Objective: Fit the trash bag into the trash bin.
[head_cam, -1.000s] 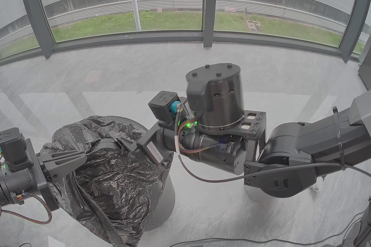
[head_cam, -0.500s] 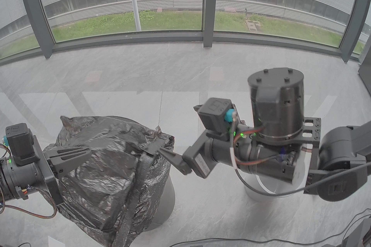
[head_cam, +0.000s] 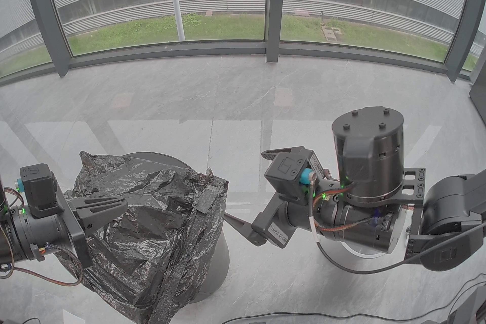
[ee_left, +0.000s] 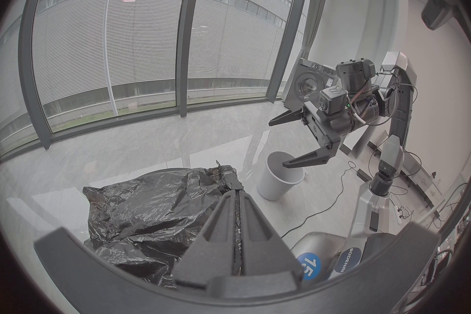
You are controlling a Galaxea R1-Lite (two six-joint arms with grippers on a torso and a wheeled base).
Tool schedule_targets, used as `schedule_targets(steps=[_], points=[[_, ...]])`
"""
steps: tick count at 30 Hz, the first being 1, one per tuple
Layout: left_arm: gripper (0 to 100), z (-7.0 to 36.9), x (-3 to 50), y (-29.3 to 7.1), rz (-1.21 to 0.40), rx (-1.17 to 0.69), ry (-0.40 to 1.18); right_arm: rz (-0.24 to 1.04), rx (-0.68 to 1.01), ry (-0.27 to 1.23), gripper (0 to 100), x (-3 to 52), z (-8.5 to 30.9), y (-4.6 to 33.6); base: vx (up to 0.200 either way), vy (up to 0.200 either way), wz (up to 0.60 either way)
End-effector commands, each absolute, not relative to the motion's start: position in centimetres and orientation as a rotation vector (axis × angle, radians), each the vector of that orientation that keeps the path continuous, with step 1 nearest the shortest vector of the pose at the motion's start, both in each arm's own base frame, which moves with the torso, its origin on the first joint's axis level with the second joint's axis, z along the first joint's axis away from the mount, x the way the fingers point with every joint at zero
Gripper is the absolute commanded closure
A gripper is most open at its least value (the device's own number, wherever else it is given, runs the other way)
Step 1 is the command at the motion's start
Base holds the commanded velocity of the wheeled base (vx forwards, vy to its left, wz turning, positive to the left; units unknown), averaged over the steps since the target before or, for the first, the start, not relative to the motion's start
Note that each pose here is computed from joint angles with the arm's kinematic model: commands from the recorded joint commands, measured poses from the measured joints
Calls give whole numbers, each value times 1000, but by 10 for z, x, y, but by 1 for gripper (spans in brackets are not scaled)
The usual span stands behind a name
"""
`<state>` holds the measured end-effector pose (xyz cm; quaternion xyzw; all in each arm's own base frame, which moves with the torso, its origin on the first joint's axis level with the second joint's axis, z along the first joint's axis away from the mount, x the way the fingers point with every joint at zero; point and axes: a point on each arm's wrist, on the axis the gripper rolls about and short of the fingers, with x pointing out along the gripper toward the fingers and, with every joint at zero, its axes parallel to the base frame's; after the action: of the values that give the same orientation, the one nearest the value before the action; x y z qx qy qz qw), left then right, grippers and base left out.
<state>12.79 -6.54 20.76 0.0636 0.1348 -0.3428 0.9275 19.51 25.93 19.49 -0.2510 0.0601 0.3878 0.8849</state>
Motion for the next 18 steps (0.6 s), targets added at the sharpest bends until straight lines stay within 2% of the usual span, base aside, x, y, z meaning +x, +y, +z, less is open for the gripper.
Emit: schedule_targets(steps=[1,6,18], points=[[100,200,133,-68,-697,135,318,774,-611,160,0,219,175,262,0,0,0],[100,198,136,-68,-689,137,339,754,-783,119,0,263,161,265,0,0,0],[100,199,133,-66,-685,135,323,837,-845,108,0,279,141,282,0,0,0]])
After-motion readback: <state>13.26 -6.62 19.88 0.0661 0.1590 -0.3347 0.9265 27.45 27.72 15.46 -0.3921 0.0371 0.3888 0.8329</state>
